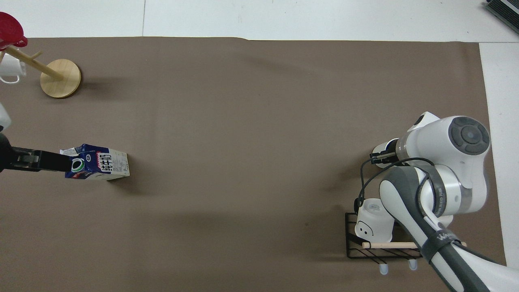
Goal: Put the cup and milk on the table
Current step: 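Lift the mug with the right gripper while the left gripper grasps the carton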
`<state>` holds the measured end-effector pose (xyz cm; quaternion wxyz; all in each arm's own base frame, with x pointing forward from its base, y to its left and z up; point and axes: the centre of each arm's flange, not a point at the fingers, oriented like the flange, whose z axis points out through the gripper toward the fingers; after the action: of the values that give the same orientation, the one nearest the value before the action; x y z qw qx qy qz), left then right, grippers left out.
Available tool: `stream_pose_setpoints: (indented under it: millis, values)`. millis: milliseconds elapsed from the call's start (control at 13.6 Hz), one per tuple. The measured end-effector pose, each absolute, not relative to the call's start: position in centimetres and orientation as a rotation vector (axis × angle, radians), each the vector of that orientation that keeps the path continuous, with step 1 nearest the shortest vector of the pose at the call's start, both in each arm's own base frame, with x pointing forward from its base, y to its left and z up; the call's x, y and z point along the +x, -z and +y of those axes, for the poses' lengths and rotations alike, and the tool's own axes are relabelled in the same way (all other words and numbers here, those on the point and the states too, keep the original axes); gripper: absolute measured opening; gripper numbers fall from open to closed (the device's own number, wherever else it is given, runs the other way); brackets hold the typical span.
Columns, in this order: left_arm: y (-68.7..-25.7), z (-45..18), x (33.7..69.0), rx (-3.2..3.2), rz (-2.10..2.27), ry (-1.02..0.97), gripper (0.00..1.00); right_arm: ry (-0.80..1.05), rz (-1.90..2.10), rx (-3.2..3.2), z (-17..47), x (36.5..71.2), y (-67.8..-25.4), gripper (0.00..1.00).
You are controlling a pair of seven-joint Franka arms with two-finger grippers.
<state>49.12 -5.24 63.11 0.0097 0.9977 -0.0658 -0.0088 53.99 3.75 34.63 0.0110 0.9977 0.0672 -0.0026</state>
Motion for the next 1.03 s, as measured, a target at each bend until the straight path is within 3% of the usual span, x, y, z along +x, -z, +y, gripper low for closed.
stream_pose_setpoints:
  millis: [221, 588, 1029]
  values:
    - [-62.7, -6.0, 48.4, 3.118, -0.213, 0.042, 1.0, -0.001, 0.166, 3.118, 3.8, 54.4, -34.9, 0.04]
    - [-60.9, -6.3, 47.0, 3.123, -0.21, 0.079, 1.0, -0.064, -0.1, 3.124, 5.1, 56.5, -36.9, 0.04]
    - [-60.9, -6.4, 46.6, 3.128, -0.166, 0.075, 1.0, -0.028, -0.009, 3.124, 13.8, 57.6, -42.9, 0.04]
